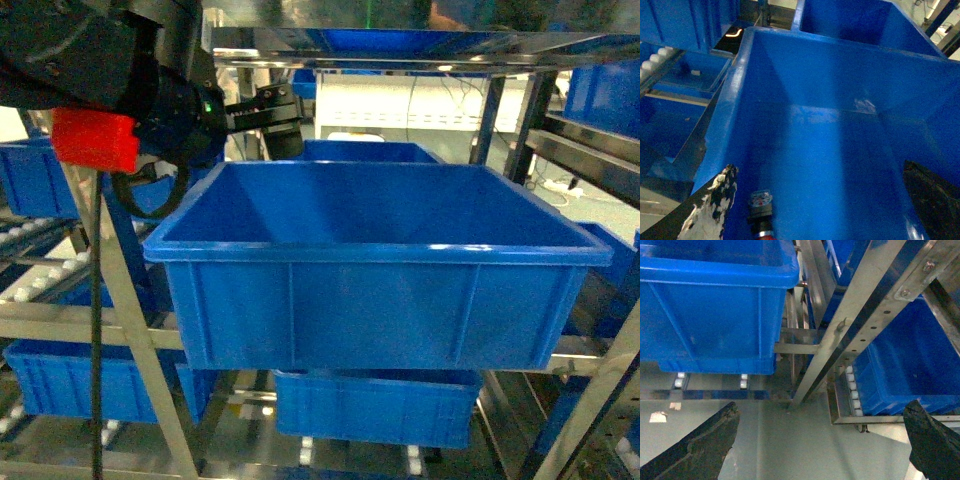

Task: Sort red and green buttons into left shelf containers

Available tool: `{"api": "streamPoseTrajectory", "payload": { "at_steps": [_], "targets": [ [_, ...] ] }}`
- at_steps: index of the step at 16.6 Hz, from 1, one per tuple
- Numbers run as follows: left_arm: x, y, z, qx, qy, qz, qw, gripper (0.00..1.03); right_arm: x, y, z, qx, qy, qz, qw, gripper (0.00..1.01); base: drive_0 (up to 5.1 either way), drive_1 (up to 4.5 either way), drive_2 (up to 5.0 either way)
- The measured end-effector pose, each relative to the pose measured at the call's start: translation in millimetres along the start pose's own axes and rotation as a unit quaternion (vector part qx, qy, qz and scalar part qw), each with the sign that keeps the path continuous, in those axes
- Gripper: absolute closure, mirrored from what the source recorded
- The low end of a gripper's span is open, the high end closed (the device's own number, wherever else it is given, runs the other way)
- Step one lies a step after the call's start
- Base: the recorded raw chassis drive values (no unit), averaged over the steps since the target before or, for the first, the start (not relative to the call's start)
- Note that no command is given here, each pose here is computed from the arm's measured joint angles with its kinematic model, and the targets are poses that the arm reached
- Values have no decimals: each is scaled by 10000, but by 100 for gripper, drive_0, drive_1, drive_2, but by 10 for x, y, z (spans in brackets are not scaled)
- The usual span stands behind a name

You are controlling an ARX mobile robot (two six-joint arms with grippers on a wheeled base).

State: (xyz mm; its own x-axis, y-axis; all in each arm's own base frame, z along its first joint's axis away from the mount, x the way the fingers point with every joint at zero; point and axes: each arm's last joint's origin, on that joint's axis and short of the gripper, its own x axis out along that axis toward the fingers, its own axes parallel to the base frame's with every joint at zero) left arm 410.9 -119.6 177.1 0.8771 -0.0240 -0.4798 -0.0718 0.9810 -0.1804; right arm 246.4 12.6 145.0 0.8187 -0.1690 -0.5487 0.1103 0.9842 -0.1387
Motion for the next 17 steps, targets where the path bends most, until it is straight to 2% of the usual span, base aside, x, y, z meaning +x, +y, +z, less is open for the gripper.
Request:
{"api": "streamPoseTrajectory", "payload": {
  "at_steps": [1,3,4,5,6,7,8,9,10,11,12,13,14,15,16,17],
  "targets": [
    [-141,2,-75,57,-45,-30,10000,5,0,0,0,0,0,0,10000,3,0,0,0],
    [-424,39,-208,113,-115,112,9998,5,0,0,0,0,0,0,10000,3,0,0,0],
    [-569,59,-225,109,-248,214,9994,5,0,0,0,0,-2,0,10000,3,0,0,0],
    [-785,88,-200,36,-418,356,9985,5,0,0,0,0,0,0,10000,3,0,0,0],
    [-1015,123,-154,-199,-692,527,9960,5,0,0,0,0,-2,0,10000,3,0,0,0],
    [-1302,164,-117,-506,-1018,828,9901,5,0,0,0,0,0,0,10000,3,0,0,0],
    [-1565,222,-155,-801,-1176,1177,9828,5,0,1,0,-1,-2,2,10000,3,0,0,0],
    [-1731,259,-171,-1121,-1333,1332,9757,5,0,0,0,0,-2,0,10000,3,0,0,0],
    [-1767,242,-121,-1357,-1475,1240,9718,5,35,4,-9,166,-661,215,9974,7,0,0,0],
    [-1739,248,-128,-1424,-1599,1052,9711,7,50,-14,-178,294,-1414,628,9875,22,0,0,0],
    [-1723,342,-190,-1186,-1871,290,9747,18,-62,-75,-358,328,-1688,852,9814,33,0,0,0],
    [-1769,520,-353,-508,-2068,-66,9770,30,-219,-156,-270,437,-2461,721,9656,46,0,0,0],
    [-1851,640,-436,13,-2284,-188,9734,41,-346,-196,-126,492,-3009,653,9501,57,0,0,0],
    [-1953,733,-464,408,-2508,-240,9669,53,-417,-198,-106,468,-2934,718,9521,68,0,0,0],
    [-2026,840,-542,653,-2554,-198,9644,68,-513,-204,-216,449,-2748,745,9576,84,0,0,0],
    [-2053,947,-677,805,-2413,-131,9670,82,-600,-217,-252,455,-2806,734,9559,99,0,0,0]
  ]
}}
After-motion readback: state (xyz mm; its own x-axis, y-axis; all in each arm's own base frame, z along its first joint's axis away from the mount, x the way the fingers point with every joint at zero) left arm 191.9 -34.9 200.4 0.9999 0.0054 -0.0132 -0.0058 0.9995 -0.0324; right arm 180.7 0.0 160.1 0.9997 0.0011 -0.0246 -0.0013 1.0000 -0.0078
